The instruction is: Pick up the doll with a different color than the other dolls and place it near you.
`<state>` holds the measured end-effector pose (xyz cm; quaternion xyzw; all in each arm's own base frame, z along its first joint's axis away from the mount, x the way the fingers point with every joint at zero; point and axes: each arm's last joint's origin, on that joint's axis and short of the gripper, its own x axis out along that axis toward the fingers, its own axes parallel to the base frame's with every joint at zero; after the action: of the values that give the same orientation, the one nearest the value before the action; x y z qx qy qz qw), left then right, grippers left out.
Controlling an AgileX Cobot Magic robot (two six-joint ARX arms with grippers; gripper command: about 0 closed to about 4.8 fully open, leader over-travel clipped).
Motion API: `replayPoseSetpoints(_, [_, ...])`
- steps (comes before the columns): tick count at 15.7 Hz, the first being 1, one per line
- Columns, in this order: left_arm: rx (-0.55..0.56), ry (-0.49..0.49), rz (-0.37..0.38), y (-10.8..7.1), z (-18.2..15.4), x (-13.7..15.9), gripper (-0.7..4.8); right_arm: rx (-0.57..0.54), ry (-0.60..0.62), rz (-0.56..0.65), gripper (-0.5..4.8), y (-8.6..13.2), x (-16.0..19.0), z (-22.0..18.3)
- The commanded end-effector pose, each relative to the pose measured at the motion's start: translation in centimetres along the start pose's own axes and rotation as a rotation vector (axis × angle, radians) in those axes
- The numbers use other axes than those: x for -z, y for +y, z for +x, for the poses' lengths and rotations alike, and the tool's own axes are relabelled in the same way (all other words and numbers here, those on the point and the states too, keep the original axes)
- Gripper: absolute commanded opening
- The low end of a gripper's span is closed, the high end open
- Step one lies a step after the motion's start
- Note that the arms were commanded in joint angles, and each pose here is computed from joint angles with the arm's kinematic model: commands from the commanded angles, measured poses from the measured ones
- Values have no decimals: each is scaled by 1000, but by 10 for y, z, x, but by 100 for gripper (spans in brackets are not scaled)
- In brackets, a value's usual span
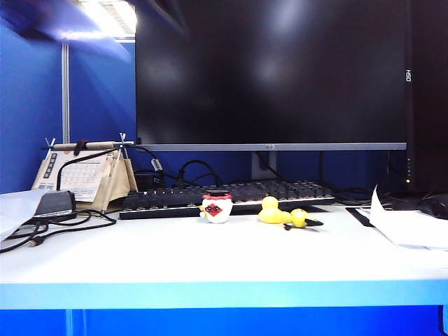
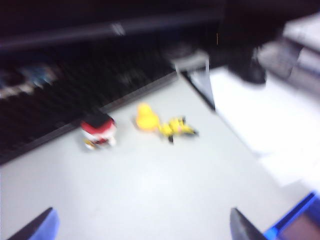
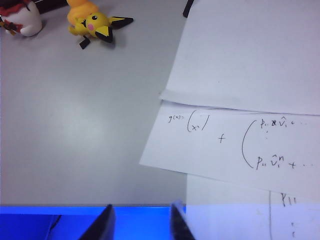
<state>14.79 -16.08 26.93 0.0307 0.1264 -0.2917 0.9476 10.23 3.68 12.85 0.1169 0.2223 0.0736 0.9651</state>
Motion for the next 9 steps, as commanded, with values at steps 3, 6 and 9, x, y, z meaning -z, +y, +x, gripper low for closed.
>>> replayPoseSetpoints(3, [14,150,-190,39,84,9,479,2,-18,6,144,0,-1,0])
replayPoseSetpoints(6, [-6,192,-232,69,114,12,479,-6,-15,5,144,1,-1,0])
replayPoseSetpoints(9, [95,269,-258,68,148,17,479,-9,-15,5,144,1,-1,0])
